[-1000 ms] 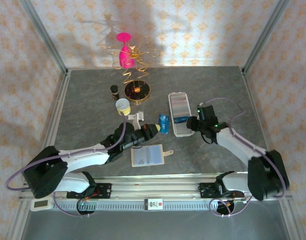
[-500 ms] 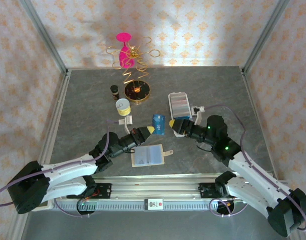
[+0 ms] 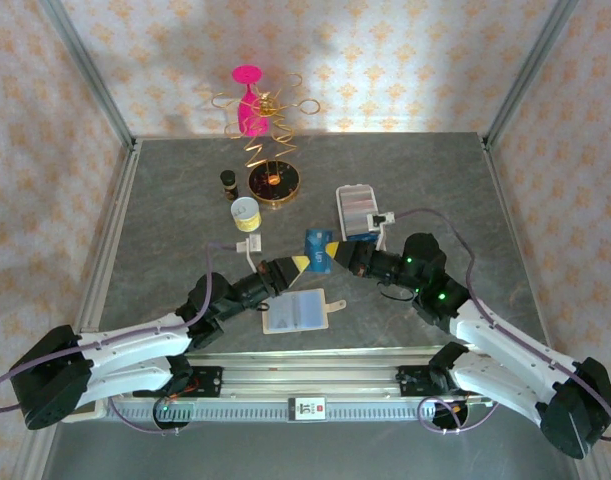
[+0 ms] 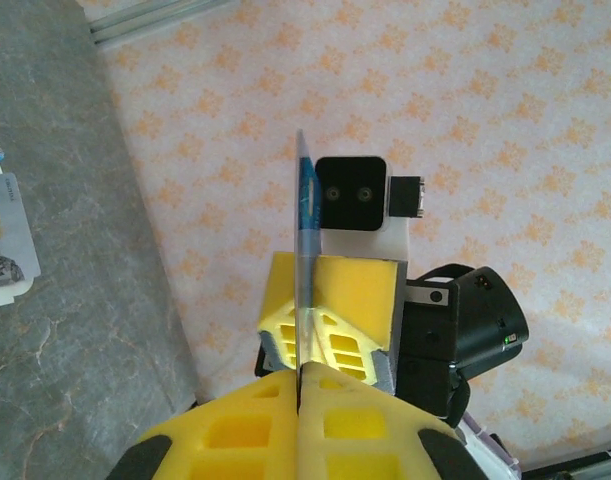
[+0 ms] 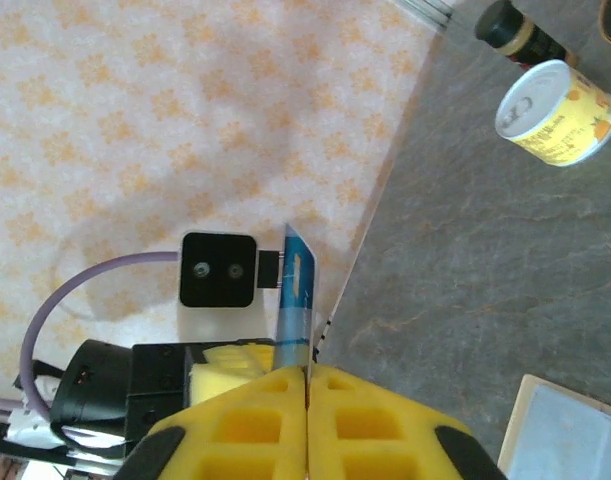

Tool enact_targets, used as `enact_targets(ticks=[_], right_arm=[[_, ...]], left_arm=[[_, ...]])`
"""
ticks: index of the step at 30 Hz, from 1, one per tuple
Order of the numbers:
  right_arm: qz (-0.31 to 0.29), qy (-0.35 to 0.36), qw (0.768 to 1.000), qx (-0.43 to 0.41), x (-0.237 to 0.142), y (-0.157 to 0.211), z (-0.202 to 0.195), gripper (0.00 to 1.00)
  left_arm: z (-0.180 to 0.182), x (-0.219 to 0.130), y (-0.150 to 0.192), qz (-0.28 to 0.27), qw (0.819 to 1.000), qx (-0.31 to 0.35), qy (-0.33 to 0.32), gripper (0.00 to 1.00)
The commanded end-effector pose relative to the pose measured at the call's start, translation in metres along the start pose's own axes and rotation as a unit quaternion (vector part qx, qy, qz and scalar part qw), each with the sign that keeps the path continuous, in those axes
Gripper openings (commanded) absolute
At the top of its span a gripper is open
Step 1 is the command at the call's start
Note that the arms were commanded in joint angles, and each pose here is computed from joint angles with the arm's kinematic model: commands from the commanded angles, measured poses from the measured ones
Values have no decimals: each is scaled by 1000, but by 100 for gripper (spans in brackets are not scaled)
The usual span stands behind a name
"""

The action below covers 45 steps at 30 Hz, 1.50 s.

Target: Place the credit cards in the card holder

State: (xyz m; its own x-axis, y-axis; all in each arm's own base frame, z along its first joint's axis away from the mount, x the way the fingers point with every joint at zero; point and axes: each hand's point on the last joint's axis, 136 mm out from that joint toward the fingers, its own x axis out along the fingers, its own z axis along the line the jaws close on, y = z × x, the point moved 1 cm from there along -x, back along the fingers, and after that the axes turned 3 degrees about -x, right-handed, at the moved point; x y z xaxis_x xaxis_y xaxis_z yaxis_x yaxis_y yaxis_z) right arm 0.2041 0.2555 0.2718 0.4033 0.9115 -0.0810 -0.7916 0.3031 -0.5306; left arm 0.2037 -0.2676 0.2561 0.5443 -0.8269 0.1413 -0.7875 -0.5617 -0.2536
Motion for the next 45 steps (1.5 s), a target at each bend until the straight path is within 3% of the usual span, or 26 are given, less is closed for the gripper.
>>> enact_targets(ticks=[1, 4, 6, 9, 17, 22, 30, 45], right_arm=[[-2, -34, 999, -13, 0, -2, 18, 0], [6, -27, 1000, -5, -1, 4, 12, 0], [13, 20, 1000, 2, -4, 15, -11, 0], [25, 93, 995, 14, -10, 37, -53, 0], [85, 158, 984, 23, 8, 92, -105, 0], [103, 164, 981, 23, 24, 107, -115, 0], [123, 166, 978, 21, 40, 119, -121, 0], [128, 170, 977, 19, 51, 125, -129, 0]], left_arm=[[-13, -4, 1, -1, 1000, 2, 26, 0], [1, -8, 4, 4, 1000, 5, -5, 3], [28, -19, 5, -3, 998, 14, -67, 31], [80, -49, 3, -20, 981, 36, -191, 46], [155, -115, -1, -8, 898, 116, -424, 51], [175, -129, 2, 23, 851, 147, -504, 55], [182, -121, 7, 46, 803, 192, -563, 56], [196, -105, 18, 84, 750, 225, -617, 54]])
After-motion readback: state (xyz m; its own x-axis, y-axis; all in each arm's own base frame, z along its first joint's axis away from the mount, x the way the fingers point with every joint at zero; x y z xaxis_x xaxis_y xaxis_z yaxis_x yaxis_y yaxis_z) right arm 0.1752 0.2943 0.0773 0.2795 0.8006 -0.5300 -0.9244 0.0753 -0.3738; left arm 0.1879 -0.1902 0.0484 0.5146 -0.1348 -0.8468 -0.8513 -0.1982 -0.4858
